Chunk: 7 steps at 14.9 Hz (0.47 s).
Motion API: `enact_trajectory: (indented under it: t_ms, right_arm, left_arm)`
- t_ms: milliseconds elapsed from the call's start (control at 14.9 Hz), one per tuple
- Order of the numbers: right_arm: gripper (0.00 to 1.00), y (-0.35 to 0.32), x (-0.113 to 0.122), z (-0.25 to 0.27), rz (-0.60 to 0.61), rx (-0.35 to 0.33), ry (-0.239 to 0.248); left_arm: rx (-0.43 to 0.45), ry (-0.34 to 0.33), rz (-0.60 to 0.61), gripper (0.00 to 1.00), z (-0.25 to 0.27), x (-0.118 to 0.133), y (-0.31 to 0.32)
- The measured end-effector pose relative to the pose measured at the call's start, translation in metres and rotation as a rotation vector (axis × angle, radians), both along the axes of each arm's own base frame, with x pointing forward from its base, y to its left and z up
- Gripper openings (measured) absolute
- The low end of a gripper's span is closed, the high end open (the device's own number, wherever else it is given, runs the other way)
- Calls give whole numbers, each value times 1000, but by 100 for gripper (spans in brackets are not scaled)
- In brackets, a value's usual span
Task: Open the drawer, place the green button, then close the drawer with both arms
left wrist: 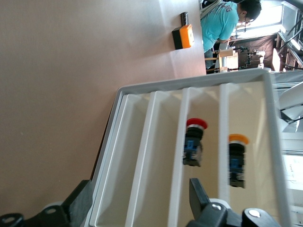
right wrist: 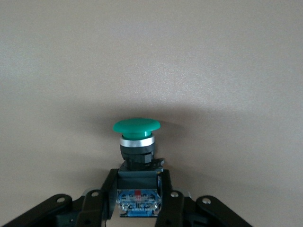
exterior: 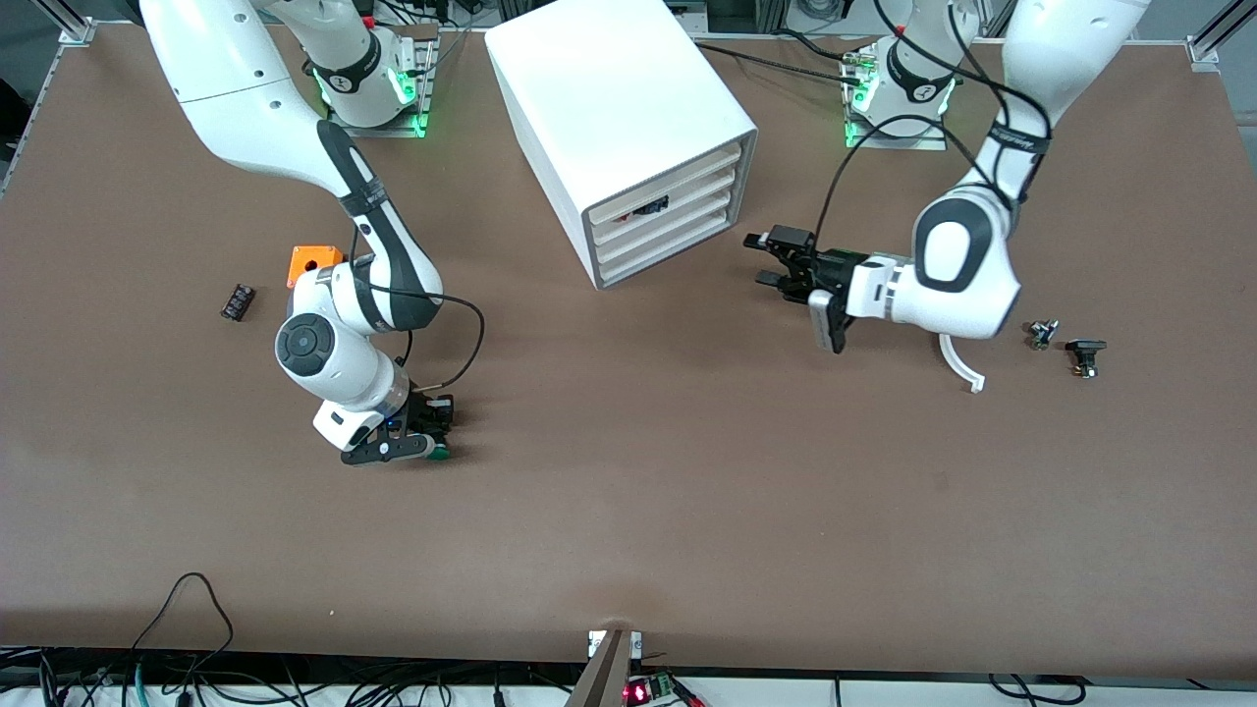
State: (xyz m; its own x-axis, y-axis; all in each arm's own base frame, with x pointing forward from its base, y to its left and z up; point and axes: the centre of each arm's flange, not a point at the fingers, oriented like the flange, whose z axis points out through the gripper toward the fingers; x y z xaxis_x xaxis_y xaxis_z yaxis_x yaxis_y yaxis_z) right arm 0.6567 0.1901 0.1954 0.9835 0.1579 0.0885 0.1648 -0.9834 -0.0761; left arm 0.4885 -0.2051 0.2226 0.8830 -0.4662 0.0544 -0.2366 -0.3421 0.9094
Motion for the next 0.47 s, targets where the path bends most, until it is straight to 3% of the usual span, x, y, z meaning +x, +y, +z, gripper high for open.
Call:
enact_trajectory:
  t_ms: [134, 201, 469]
  right_arm:
    - [40, 1, 2, 4, 0, 2, -7]
    - [40, 1, 4, 7, 1, 2, -4]
    - [40, 6, 17, 39, -18, -6, 67]
  left_arm:
    - [7, 20, -13, 82, -15, -12, -11]
    - [7, 31, -23, 72, -21, -17, -17]
    - [-16, 68, -18, 70, -45, -33, -29]
